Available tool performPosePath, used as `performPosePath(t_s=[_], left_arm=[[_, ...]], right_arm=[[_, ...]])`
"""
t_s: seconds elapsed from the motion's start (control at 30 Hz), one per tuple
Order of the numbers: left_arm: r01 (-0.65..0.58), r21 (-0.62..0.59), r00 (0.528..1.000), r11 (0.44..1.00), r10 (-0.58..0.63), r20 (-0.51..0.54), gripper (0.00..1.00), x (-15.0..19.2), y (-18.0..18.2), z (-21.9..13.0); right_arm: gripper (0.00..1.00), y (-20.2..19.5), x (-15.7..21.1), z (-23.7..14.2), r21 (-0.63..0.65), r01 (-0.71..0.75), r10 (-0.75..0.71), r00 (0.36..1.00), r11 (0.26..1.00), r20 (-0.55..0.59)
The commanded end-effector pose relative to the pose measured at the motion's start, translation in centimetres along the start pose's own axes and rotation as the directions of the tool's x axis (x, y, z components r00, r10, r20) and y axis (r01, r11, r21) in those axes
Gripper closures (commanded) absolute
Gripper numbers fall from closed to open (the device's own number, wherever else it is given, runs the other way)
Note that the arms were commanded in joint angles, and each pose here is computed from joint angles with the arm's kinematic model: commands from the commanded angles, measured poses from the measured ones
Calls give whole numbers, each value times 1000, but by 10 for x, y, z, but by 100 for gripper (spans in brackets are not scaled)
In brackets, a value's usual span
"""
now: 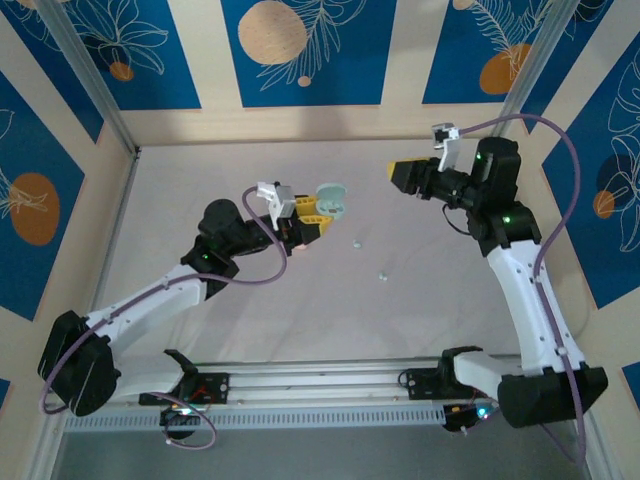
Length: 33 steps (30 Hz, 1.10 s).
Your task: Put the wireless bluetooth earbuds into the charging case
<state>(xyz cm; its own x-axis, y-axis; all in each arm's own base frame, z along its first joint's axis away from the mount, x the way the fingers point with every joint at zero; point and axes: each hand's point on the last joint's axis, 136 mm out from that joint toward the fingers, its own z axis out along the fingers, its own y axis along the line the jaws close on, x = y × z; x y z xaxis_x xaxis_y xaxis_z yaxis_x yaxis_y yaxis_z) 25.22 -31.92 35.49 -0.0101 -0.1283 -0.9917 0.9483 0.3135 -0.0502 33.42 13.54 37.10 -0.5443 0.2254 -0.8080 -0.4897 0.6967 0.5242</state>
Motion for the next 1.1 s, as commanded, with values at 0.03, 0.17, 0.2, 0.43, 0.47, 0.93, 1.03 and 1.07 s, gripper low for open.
performPosePath(t_s=[0.03,0.17,0.2,0.43,0.47,0.93,1.03,1.07], left_arm=[[-48,-17,994,999,49,93,78,-30,-7,-9],[-50,-32,993,998,53,105,77,-33,-7,-13],[-50,-34,993,998,53,105,77,-34,-7,-14],[-48,-47,992,998,53,111,75,-37,-7,-16],[-47,-47,993,998,52,110,75,-37,-7,-16],[-37,-50,993,998,42,111,75,-33,-5,-15],[-37,-49,993,998,42,107,75,-32,-5,-15],[-36,-48,993,998,41,107,75,-32,-5,-15]], right_arm=[[56,-92,74,20,242,-368,415,891,898,-186],[57,-119,119,43,304,-426,513,796,852,-322],[57,-124,130,47,327,-428,528,774,843,-350],[57,-145,204,59,516,-298,568,643,803,-514],[58,-148,215,58,543,-262,568,631,798,-529],[64,-153,290,43,624,60,528,473,779,-705],[65,-152,295,44,617,83,520,460,782,-720],[64,-152,298,43,616,95,517,454,782,-726]])
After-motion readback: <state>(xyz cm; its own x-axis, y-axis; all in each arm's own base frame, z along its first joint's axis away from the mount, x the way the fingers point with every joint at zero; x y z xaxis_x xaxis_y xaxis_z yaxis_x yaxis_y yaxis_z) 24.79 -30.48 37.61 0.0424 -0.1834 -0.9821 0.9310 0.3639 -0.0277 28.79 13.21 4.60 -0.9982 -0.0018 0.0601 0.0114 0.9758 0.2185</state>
